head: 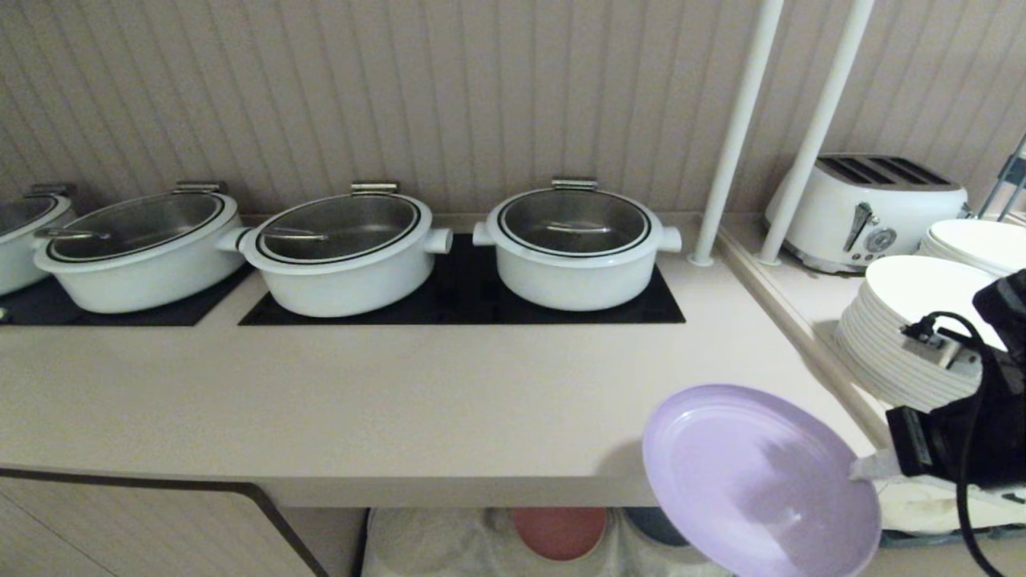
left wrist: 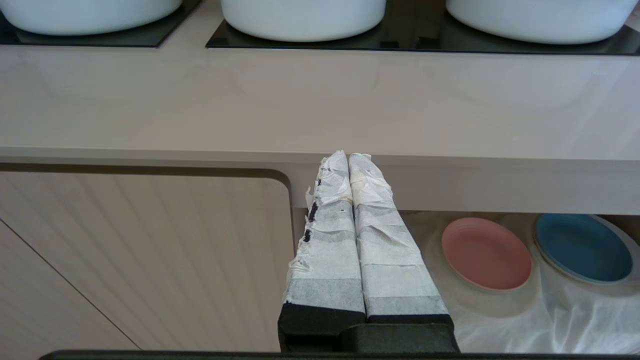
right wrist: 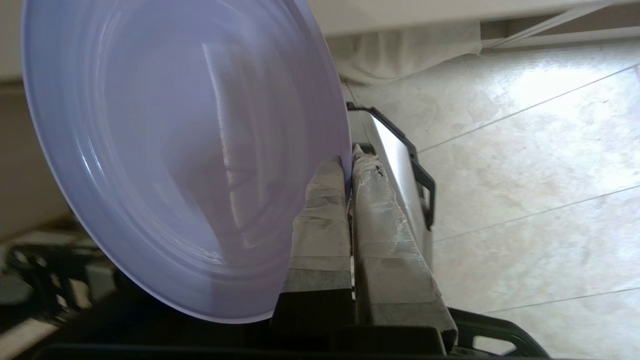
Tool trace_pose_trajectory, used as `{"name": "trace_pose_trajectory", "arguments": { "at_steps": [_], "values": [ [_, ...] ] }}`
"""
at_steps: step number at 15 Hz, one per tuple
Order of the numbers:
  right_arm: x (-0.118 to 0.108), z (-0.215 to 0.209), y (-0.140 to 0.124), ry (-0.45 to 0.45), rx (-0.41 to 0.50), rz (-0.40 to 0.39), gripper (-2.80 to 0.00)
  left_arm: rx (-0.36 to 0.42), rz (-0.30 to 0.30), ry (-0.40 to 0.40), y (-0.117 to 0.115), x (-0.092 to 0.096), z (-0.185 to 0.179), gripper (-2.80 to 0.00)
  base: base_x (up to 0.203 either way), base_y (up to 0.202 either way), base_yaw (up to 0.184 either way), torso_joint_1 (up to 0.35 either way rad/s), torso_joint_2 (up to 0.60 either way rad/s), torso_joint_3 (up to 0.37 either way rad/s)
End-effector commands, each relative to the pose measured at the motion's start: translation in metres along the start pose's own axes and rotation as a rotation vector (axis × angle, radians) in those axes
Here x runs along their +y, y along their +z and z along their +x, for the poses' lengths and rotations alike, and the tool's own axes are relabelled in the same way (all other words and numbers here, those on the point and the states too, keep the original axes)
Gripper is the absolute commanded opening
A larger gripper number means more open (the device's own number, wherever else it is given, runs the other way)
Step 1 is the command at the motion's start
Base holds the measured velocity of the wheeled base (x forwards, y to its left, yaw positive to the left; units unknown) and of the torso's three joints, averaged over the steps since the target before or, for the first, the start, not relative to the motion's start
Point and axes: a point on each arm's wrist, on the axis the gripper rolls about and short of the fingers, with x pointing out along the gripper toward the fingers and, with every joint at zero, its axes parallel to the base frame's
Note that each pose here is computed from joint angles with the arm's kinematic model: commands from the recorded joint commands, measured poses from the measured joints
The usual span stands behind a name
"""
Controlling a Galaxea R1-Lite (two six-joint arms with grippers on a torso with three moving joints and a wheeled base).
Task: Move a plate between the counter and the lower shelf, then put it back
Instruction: Put the plate in the cupboard
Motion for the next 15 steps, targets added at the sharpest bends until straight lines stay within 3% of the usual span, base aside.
{"name": "trace_pose_trajectory", "arguments": {
  "at_steps": [1,5,11,15],
  "values": [
    [-0.003,-0.006,-0.016,0.002,0.003,-0.038,-2.80,0.001,-0.001,0.001,0.000,0.000,0.000,-2.80,0.000,0.000,0.000,0.000,0.00,0.000],
    [-0.009,-0.007,-0.041,-0.005,0.030,-0.060,-2.80,0.001,-0.001,0.001,0.000,0.000,0.000,-2.80,0.000,0.000,0.000,0.000,0.00,0.000],
    [-0.011,-0.012,-0.051,-0.001,0.030,-0.060,-2.80,0.001,-0.001,0.001,0.000,0.000,0.000,-2.80,0.000,0.000,0.000,0.000,0.00,0.000],
    [-0.016,-0.019,-0.076,-0.001,0.048,-0.057,-2.80,0.001,-0.001,0.001,0.000,0.000,0.000,-2.80,0.000,0.000,0.000,0.000,0.00,0.000]
  ]
}}
